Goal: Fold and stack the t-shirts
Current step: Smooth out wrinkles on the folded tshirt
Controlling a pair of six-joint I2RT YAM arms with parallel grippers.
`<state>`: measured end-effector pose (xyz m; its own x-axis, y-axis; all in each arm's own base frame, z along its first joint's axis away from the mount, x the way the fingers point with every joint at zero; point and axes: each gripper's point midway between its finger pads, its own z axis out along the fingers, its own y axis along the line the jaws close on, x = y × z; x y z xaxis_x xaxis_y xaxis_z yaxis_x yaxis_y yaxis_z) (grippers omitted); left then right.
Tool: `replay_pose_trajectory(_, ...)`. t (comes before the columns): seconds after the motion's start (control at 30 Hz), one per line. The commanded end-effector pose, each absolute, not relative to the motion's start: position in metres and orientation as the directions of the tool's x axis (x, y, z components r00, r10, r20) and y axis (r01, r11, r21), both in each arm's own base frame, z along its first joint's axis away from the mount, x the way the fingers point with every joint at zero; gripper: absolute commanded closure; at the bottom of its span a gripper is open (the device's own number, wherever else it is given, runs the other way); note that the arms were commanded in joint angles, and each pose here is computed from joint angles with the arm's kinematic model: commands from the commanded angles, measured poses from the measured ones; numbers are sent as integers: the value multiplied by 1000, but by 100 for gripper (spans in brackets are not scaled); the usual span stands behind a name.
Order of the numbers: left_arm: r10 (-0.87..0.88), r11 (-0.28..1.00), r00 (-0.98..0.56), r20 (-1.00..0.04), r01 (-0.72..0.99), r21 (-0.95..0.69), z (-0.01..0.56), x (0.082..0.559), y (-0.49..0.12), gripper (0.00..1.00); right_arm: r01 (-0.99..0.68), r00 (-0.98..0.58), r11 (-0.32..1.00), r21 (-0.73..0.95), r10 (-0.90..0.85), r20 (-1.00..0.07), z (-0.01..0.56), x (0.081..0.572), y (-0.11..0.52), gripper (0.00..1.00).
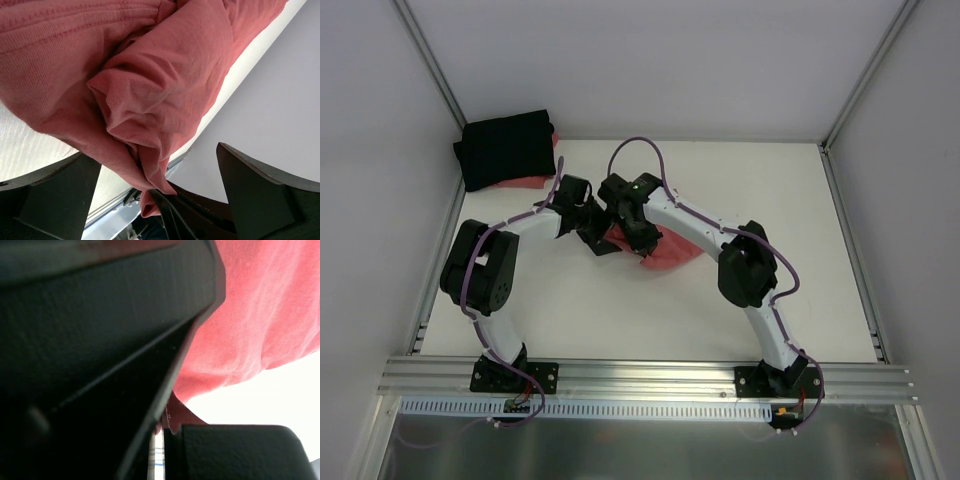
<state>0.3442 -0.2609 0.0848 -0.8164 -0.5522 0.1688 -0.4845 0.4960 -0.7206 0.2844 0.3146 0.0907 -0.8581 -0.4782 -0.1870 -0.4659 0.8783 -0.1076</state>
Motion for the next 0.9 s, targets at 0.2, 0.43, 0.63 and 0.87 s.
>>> replay_pose_trajectory(0.2,-340,497,-919,200,-356,-792,112,297,-301,94,-432,-815,901,-30,-405,-414,110,328,355,99)
replay_pose_trajectory(0.43,-330,509,-926,181,-336,-792,111,299,-301,100,-432,-809,901,-33,-403,-427,114,329,353,99)
replay_pose_trajectory(0.63,-312,527,-937,157,-309,-792,110,299,-299,100,-417,-799,909,-20,-377,-469,125,339,349,99)
replay_pose_trajectory(0.87,-310,538,-938,153,-306,-785,106,296,-296,100,-388,-743,921,-31,-332,-581,157,359,342,54)
